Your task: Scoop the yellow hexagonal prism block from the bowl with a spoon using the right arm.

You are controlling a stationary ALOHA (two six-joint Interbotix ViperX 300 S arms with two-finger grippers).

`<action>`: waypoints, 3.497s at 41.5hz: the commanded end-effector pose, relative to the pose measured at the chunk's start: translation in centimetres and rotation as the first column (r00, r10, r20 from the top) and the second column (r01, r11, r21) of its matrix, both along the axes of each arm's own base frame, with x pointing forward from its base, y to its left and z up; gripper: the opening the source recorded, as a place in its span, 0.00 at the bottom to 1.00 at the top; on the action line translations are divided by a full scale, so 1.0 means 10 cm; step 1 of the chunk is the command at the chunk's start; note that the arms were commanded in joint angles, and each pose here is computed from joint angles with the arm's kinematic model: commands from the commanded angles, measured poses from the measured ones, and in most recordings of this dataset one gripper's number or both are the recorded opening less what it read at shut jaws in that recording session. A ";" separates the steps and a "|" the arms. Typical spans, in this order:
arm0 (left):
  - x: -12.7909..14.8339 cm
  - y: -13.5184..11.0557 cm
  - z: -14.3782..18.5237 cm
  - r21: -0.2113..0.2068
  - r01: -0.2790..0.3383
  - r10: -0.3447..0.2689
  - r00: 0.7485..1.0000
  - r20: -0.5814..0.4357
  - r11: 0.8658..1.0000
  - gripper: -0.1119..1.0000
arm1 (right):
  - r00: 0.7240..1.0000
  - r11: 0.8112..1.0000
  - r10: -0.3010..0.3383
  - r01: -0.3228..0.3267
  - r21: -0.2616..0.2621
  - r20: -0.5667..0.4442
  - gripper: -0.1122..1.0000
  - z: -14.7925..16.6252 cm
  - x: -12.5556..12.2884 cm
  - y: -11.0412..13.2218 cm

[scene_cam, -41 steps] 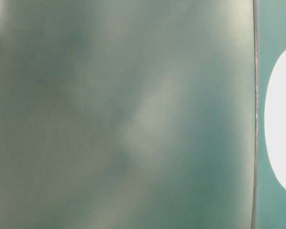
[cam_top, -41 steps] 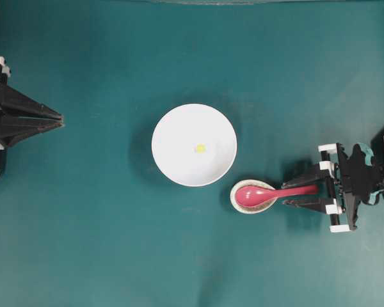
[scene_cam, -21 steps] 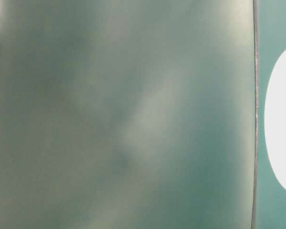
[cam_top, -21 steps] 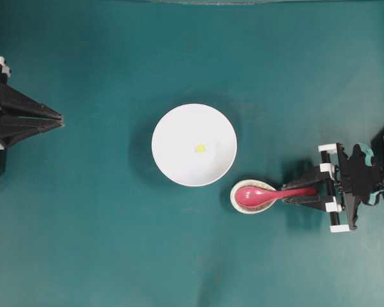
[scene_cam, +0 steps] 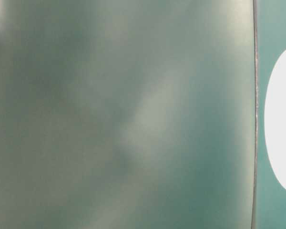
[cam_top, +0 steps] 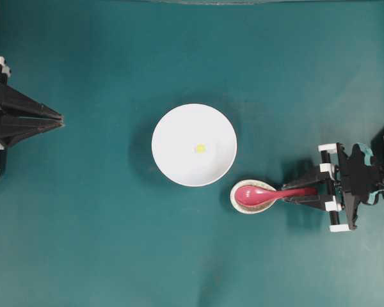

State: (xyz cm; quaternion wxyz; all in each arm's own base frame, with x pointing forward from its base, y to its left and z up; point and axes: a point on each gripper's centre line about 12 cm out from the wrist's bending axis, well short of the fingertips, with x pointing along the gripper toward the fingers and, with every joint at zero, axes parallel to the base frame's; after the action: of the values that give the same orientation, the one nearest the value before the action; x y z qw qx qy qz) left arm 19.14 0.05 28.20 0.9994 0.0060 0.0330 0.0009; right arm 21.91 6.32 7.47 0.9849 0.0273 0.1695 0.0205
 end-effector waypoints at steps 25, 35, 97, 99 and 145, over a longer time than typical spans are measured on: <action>0.02 0.00 0.09 0.005 0.001 -0.001 1.000 0.020 1.000 0.22 | 1.000 1.000 -0.015 0.015 0.010 0.026 0.33 0.05 0.03 0.00; 0.02 0.00 0.09 0.003 0.000 0.000 1.000 0.023 1.000 0.22 | 0.995 0.999 -0.035 0.032 0.038 0.093 0.33 0.23 0.07 -0.04; 0.02 0.00 0.09 0.005 0.001 -0.001 1.000 0.023 1.000 0.22 | 0.984 0.992 -0.125 0.123 0.020 0.128 0.33 1.99 0.62 -0.70; 0.02 0.00 0.09 0.002 0.000 0.000 1.000 0.020 1.000 0.22 | 0.983 0.992 -0.129 0.127 0.019 0.131 0.33 2.02 0.63 -0.71; 0.05 0.09 0.04 0.003 -0.047 0.047 0.999 -0.006 0.999 0.22 | 0.955 0.995 -0.068 0.087 0.054 -0.287 0.33 1.60 1.10 -0.82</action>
State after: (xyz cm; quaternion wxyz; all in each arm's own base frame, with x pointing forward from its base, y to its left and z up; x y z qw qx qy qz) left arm 19.23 0.73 27.89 0.9989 0.0053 0.0438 0.0185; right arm 31.94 -1.46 22.52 0.9490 0.0676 0.3075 -0.0164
